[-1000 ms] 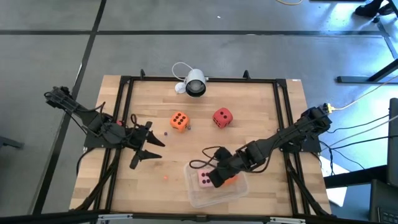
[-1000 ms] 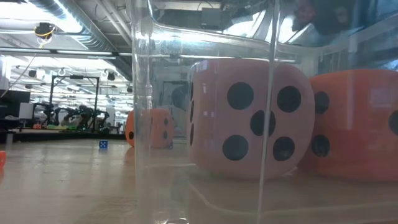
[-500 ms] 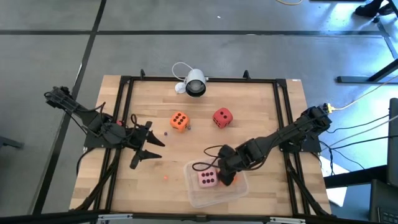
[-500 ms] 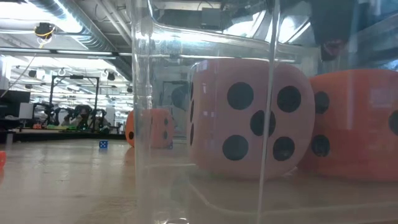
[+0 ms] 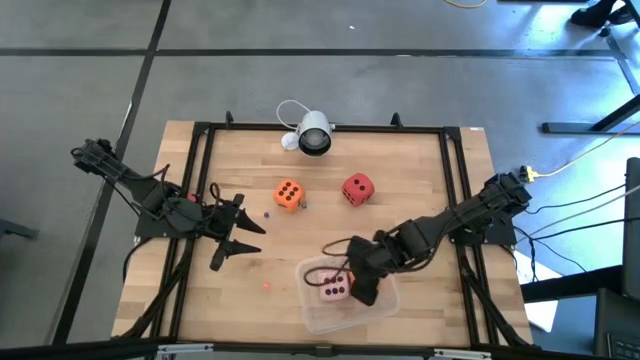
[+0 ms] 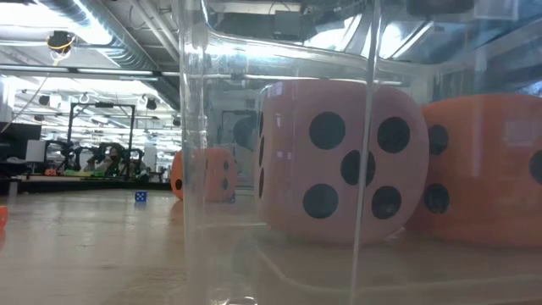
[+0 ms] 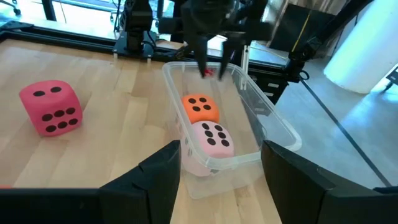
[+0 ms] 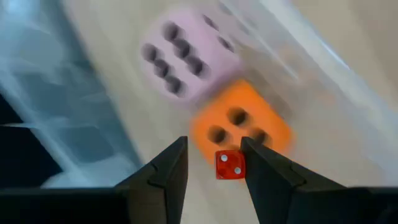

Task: Pick & Place Dice
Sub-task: Put the small red die into the transparent bin

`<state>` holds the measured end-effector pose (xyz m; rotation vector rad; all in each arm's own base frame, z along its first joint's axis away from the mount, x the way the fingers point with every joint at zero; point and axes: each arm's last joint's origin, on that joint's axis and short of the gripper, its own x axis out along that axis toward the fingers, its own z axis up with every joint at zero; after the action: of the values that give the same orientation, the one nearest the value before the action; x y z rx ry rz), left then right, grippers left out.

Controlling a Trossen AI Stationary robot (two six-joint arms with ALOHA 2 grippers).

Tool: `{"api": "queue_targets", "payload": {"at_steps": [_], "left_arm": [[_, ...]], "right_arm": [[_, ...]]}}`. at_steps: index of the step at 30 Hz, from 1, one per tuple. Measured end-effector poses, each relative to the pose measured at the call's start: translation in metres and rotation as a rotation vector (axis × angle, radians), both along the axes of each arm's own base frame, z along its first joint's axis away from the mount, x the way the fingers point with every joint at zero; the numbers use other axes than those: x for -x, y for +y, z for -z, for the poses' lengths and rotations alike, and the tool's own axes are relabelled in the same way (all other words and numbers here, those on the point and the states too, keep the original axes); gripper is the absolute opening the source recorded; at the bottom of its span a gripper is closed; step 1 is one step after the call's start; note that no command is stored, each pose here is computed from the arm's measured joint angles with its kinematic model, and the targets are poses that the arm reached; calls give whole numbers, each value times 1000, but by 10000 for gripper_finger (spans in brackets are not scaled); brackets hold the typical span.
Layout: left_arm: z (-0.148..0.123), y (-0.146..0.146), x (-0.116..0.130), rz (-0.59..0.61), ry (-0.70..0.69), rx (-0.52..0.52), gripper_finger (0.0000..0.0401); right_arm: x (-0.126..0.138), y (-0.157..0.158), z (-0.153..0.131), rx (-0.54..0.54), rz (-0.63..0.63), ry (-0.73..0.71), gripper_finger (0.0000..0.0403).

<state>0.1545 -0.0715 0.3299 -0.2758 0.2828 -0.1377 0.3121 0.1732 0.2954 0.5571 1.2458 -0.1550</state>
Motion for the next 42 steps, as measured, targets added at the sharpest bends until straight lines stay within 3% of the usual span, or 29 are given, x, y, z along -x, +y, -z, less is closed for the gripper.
{"api": "queue_targets", "payload": {"at_steps": [4,10,17,23,28,31,33,35,39,40,42], "left_arm": [[0,0,0,-1,0,0,214],[0,0,0,2,0,1,214],[0,-1,0,17,-2,8,214],[-1,-1,0,32,-1,12,214],[-1,-1,0,30,-3,12,214],[-1,-1,0,31,-3,12,214],[-1,-1,0,40,-2,15,214],[-1,-2,0,54,0,18,214],[0,-2,-1,57,4,17,214],[0,-2,-1,57,5,17,214],[0,-3,-1,57,6,17,214]], "right_arm": [[-14,12,-3,-50,-104,-153,146],[-24,19,30,-41,-110,-21,166],[-36,31,63,-57,-271,35,231],[-40,19,64,-91,-110,101,238],[-47,22,48,-135,-81,-56,223],[-49,28,42,-136,-138,-135,215],[-41,25,46,-123,-137,-36,208],[-36,19,51,-123,-48,72,200],[-47,23,33,-140,-47,-143,187],[-46,22,29,-126,-47,-155,184],[-36,15,35,-74,12,-30,174]]}}
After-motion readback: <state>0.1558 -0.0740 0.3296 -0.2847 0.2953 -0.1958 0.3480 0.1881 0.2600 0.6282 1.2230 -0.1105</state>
